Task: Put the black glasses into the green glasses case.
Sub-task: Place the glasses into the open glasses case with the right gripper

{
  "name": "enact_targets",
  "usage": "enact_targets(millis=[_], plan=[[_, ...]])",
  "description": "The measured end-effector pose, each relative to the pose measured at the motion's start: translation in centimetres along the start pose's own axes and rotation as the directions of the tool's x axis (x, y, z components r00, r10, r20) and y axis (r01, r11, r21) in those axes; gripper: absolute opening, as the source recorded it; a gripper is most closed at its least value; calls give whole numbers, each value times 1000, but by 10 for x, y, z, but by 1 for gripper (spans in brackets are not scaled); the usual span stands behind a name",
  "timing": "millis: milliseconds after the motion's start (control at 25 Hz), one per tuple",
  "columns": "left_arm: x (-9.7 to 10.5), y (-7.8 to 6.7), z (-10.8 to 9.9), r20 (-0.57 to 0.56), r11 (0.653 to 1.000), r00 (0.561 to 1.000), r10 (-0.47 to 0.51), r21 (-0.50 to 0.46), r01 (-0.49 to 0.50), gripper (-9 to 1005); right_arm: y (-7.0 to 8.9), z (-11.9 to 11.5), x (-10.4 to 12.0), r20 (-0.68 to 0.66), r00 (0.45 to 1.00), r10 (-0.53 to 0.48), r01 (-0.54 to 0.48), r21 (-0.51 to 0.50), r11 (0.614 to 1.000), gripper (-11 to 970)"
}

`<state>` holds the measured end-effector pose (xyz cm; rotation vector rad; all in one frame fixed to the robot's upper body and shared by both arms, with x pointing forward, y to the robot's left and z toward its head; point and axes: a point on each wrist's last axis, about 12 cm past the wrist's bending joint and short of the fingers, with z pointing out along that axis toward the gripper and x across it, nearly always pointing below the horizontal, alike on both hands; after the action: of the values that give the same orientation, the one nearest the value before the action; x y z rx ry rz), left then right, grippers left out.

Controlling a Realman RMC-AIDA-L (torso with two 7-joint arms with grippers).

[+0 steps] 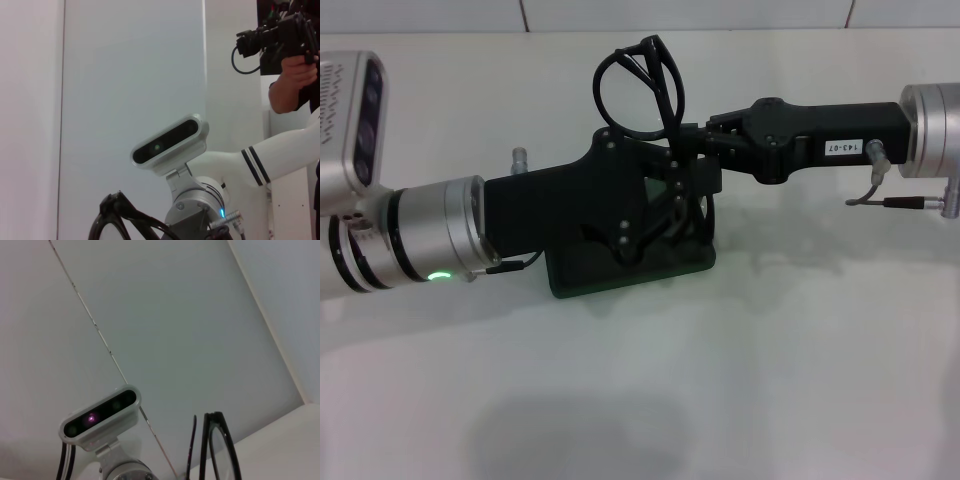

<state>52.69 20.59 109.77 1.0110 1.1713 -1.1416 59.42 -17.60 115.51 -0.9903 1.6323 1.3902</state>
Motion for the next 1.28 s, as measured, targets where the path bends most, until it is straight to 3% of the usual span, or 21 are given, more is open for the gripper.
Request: enact_targets(millis=[1280], plan=[[-4,-2,-4,24,1000,1000,-18,13,17,-2,-1,-7,3,9,1000,-27,27,23,999,75]])
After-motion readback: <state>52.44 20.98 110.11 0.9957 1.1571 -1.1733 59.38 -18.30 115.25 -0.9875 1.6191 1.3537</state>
